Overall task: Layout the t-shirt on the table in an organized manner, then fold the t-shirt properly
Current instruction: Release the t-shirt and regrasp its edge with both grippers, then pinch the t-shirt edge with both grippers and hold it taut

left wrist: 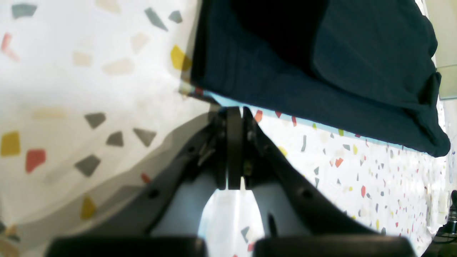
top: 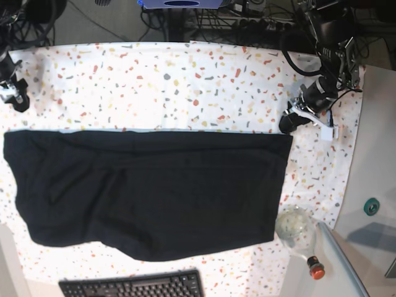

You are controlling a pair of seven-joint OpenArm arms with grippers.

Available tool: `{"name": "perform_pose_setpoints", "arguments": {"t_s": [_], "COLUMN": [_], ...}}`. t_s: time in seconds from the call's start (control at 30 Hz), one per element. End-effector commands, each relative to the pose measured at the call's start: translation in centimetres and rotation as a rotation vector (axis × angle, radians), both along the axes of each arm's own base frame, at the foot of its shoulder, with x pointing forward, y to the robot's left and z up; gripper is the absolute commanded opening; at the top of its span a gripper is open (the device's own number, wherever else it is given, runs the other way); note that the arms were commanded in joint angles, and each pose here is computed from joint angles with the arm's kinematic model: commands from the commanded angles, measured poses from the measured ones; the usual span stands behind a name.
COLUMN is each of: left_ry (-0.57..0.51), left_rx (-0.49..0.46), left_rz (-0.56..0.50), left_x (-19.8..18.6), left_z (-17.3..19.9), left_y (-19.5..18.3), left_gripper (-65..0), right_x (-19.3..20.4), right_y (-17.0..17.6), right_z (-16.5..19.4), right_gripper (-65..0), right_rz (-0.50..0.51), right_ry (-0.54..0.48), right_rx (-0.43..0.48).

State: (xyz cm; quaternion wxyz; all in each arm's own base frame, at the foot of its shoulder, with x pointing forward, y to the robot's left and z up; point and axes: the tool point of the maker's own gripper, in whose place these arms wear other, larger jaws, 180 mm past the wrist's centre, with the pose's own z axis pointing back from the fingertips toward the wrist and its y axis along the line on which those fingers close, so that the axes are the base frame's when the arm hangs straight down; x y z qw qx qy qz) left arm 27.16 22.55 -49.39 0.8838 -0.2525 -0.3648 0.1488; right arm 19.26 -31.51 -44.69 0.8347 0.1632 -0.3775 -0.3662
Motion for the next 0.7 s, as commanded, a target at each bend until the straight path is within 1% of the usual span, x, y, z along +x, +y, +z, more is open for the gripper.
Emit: {"name": "perform_pose_setpoints", "arguments": {"t_s": [0.0, 0.03, 0.07, 0.17, 0.23, 0.27, 0.3, 0.4, 0.47, 0.67], "left_ry": [0.009, 0.007, 0.007, 0.004, -0.022, -0.034, -0.044, -0.062, -0.062, -0.066], "left_rx": [0.023, 0.025, 0.025, 0.026, 0.029, 0.029, 0.03, 0.036, 0.052, 0.062], "left_rz": [-0.011, -0.011, -0.011, -0.011, 0.0, 0.009, 0.017, 0.028, 0.029, 0.029], "left_x": [0.3, 0.3, 0.3, 0.5, 1.1, 1.3, 1.4, 1.7, 1.7, 1.9], "left_z": [0.1, 0.2, 0.2, 0.3, 0.7, 0.9, 1.0, 1.3, 1.4, 1.7], "left_y": [0.5, 0.5, 0.5, 0.5, 0.7, 0.8, 0.9, 1.3, 2.2, 2.7], "left_gripper": [-65.0, -65.0, -62.0, -48.7, -42.9, -41.5, -40.5, -40.3, -40.3, -40.3], "right_x": [0.6, 0.5, 0.5, 0.3, 0.3, 0.3, 0.3, 0.2, 0.2, 0.2], "right_y": [-0.8, -0.8, -0.8, -0.9, -0.9, -0.9, -0.9, -1.0, -1.0, -1.0], "right_z": [1.1, 1.1, 1.1, 1.0, 1.0, 1.0, 1.0, 1.0, 1.0, 1.0], "right_gripper": [-43.7, -43.7, -43.7, -43.7, -43.7, -43.7, -43.7, -43.7, -43.7, -43.7], "right_rz": [-0.002, -0.002, -0.002, -0.003, -0.003, -0.003, -0.003, -0.004, -0.004, -0.004], "right_ry": [-0.038, -0.037, -0.037, -0.033, -0.033, -0.033, -0.033, -0.033, -0.033, -0.033], "right_rx": [-0.023, -0.023, -0.023, -0.024, -0.024, -0.024, -0.024, -0.026, -0.026, -0.026]}}
